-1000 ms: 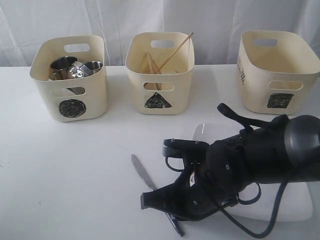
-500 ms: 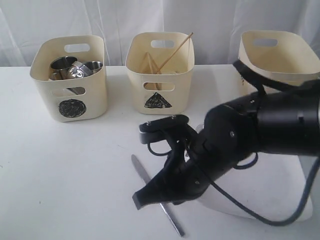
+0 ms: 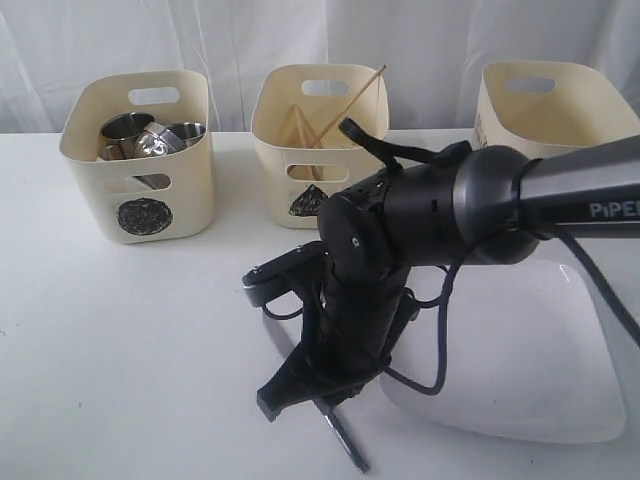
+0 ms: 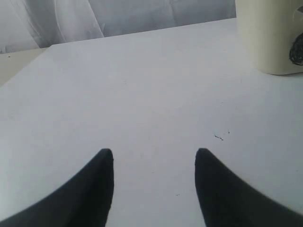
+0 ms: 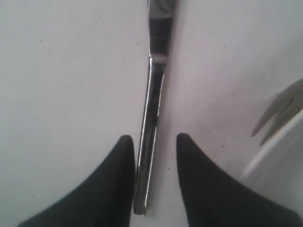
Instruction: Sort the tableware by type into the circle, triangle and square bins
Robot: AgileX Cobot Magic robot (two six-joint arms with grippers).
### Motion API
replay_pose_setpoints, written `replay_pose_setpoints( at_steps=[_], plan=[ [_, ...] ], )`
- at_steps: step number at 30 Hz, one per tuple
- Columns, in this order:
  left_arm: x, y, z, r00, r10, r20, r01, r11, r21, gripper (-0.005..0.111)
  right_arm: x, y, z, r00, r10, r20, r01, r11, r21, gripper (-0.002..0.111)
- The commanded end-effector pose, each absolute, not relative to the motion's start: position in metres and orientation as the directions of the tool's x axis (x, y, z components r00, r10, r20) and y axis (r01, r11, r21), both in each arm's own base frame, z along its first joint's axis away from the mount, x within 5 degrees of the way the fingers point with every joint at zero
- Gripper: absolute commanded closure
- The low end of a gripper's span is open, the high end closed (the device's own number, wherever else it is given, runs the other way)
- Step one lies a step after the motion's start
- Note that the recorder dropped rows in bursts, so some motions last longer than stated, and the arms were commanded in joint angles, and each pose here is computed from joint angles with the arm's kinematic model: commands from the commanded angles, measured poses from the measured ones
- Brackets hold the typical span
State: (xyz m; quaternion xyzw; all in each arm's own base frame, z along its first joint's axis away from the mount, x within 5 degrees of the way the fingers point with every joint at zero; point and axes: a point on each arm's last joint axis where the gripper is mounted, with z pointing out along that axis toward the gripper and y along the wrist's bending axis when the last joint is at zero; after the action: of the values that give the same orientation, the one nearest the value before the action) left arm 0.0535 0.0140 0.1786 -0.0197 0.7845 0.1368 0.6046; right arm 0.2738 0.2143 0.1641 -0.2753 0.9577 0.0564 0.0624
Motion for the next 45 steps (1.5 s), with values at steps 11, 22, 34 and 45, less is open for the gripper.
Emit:
replay_pose_setpoints(
  at_steps=[11, 22, 34, 45],
  plan=[
    [0.053, 0.014, 0.178, -0.261, 0.126, -0.957, -0.199, 0.963, 0.181, 0.050, 0.284, 0.229, 0.169, -0.836, -0.529, -0.145, -0.540, 0.840, 0.055, 0.077],
    [0.053, 0.014, 0.178, -0.261, 0.126, -0.957, -0.199, 0.963, 0.181, 0.050, 0.287, 0.232, 0.151, -0.841, -0.532, -0.100, -0.536, 0.844, 0.019, 0.077],
    [0.053, 0.014, 0.178, -0.261, 0.126, -0.957, -0.199, 0.963, 0.181, 0.050, 0.288, 0.233, 0.142, -0.843, -0.532, -0.079, -0.535, 0.845, 0.015, 0.077],
    [0.053, 0.014, 0.178, -0.261, 0.126, -0.957, -0.199, 0.963, 0.181, 0.050, 0.286, 0.233, 0.134, -0.851, -0.524, -0.034, -0.525, 0.851, 0.025, 0.077]
  ],
)
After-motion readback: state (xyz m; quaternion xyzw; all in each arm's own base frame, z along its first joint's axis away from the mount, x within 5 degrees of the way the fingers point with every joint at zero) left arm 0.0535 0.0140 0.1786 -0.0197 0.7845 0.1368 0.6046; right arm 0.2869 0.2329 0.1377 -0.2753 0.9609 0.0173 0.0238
